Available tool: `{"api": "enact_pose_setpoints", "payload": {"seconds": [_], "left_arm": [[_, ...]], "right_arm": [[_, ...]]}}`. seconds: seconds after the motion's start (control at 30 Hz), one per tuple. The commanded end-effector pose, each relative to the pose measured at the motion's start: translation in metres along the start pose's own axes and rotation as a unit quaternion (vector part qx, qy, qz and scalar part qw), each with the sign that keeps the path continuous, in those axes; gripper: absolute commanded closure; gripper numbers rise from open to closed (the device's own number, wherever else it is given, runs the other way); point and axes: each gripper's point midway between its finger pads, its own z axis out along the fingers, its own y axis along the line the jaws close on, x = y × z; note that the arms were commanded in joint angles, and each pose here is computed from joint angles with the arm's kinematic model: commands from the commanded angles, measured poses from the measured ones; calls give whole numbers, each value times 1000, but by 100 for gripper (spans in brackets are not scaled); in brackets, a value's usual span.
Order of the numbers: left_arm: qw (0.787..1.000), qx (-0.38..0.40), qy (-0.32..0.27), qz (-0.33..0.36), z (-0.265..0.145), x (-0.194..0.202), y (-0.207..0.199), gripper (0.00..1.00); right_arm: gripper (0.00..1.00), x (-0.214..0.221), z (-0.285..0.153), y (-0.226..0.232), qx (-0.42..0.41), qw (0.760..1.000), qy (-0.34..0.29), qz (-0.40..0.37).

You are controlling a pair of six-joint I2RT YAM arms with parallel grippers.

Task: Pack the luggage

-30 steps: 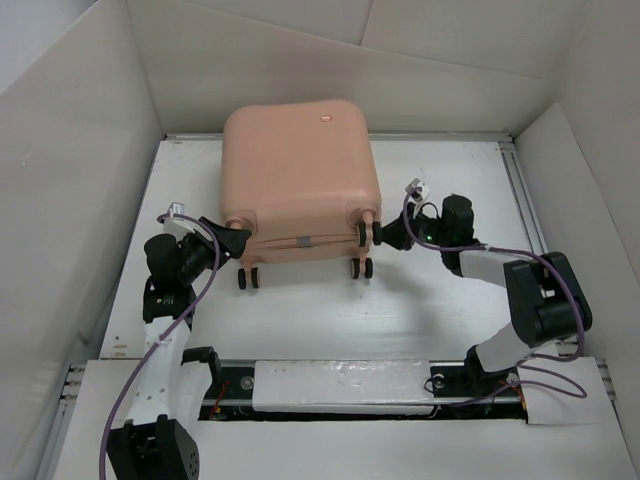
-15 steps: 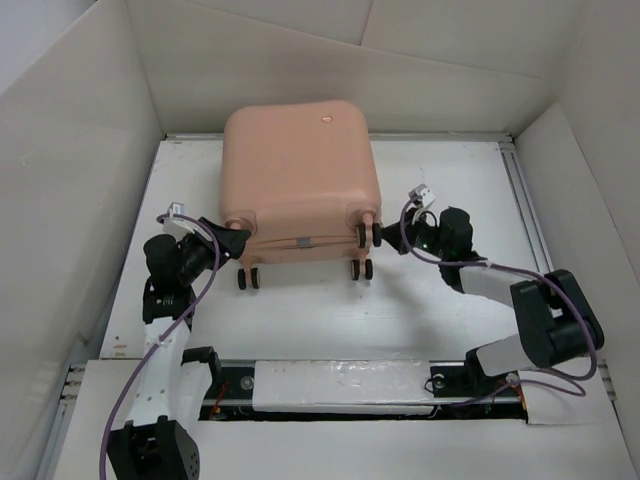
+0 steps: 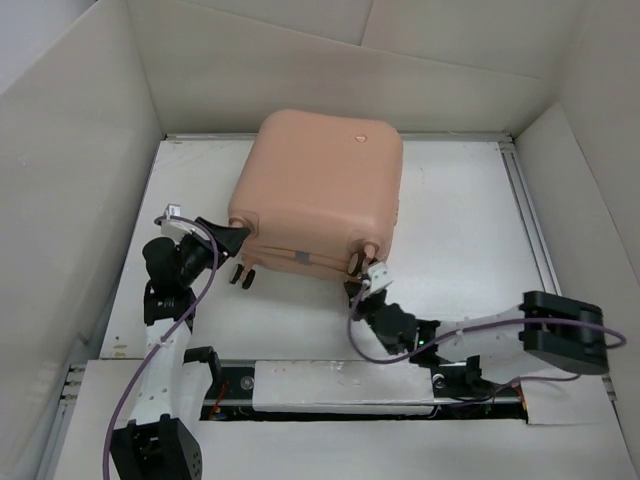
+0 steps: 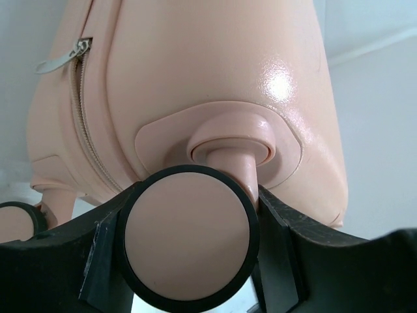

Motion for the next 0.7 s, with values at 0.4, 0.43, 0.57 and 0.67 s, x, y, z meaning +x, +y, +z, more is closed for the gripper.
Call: {"api": "enact_pose_setpoints", "payload": {"seconds": [0.4,0.43,0.57,0.67], "left_arm": [[984,170,25,47,-23,9,-78,100],[981,182,33,54,-28,13,-83,100],[977,203,40,53,-45,20,-98,100],[976,203,45,63,-54,21,-106,100]], "right_arm": [[100,-17,113,185,-213,975,62,-20],[100,-22,129,179,-228,972,59,-6],[100,-23,143,236,-387,919,76,22],[100,-27,167,258,-409,908,75,46]]}}
